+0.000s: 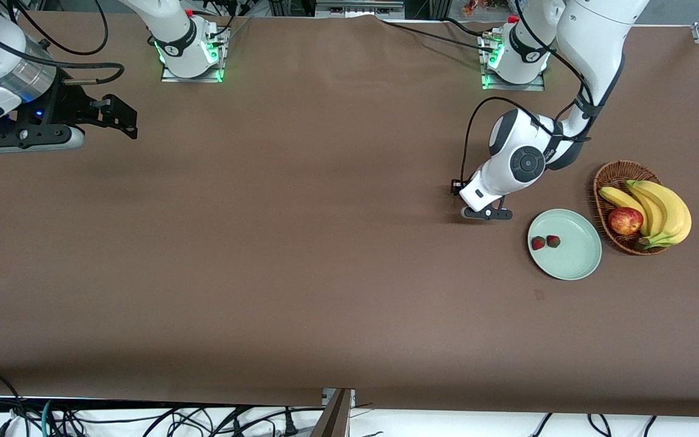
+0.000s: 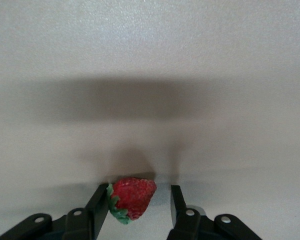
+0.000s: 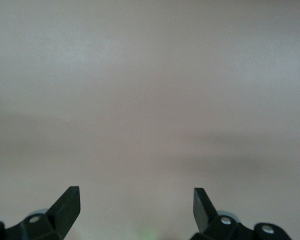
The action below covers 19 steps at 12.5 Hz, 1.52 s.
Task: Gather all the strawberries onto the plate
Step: 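Carry the strawberry to the green plate and open the left gripper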
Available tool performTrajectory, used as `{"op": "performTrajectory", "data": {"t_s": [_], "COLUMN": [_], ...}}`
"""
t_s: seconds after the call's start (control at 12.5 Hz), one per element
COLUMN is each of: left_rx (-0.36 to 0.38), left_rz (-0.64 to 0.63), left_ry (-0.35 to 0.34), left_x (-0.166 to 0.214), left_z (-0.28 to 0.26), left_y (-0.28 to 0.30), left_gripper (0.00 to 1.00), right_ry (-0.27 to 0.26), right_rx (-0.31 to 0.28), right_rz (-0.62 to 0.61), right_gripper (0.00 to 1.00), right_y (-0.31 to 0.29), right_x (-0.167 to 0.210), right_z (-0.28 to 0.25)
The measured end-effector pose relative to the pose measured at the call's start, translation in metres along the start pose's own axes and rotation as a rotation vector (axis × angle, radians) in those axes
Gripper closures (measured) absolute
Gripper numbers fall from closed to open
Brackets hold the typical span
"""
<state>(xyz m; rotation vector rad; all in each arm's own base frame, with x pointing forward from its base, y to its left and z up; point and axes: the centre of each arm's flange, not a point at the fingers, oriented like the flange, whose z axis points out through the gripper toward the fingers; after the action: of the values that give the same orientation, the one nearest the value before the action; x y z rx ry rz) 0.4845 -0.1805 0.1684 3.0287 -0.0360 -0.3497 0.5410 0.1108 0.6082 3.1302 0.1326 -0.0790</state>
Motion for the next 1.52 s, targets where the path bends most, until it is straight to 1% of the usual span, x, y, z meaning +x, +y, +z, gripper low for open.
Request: {"op": "performTrajectory", "data": {"t_s": [0.16,0.4,0.56,0.64,0.8,0.88,0.96,1.04,1.2,1.28,1.36,1.52], "left_rx": [0.001,0.011,0.014,0.015,0.025,0.029,0.034,0.041,0.050,0.050,0.050,0.048], "left_rz": [-0.001,0.015,0.018,0.014,0.035,0.062,0.100,0.144,0.210,0.230,0.242,0.254], "left_ry": [0.002,0.005,0.021,0.018,-0.030,-0.035,-0.024,-0.013,-0.015,-0.018,-0.023,-0.028], "left_x": [0.000,0.000,0.006,0.015,0.042,0.056,0.068,0.076,0.080,0.080,0.081,0.083], "left_z": [-0.002,-0.002,-0.009,-0.021,-0.071,-0.102,-0.126,-0.140,-0.142,-0.138,-0.131,-0.115], "left_y": [0.000,0.001,-0.002,-0.006,-0.023,-0.041,-0.067,-0.101,-0.170,-0.196,-0.214,-0.230], "left_gripper": [0.63,0.64,0.64,0.64,0.64,0.64,0.64,0.64,0.64,0.64,0.64,0.64], "right_ry": [0.009,0.007,0.002,-0.001,0.009,0.018,0.021,0.021,0.016,0.015,0.021,0.036], "right_rx": [-0.016,-0.015,-0.013,-0.013,-0.011,-0.010,-0.010,-0.009,-0.009,-0.009,-0.008,-0.006], "right_rz": [-0.010,-0.002,-0.010,-0.012,-0.010,-0.004,0.003,0.008,0.007,0.006,0.006,0.008], "right_gripper": [0.00,0.00,0.00,0.00,0.00,0.00,0.00,0.00,0.00,0.00,0.00,0.00], "right_y": [0.006,0.015,0.011,0.009,0.010,0.013,0.017,0.021,0.024,0.023,0.023,0.023], "right_x": [0.004,0.008,0.011,0.013,0.017,0.019,0.021,0.023,0.029,0.032,0.035,0.037], "right_z": [0.002,0.006,0.011,0.014,0.016,0.014,0.013,0.014,0.018,0.020,0.018,0.011]}}
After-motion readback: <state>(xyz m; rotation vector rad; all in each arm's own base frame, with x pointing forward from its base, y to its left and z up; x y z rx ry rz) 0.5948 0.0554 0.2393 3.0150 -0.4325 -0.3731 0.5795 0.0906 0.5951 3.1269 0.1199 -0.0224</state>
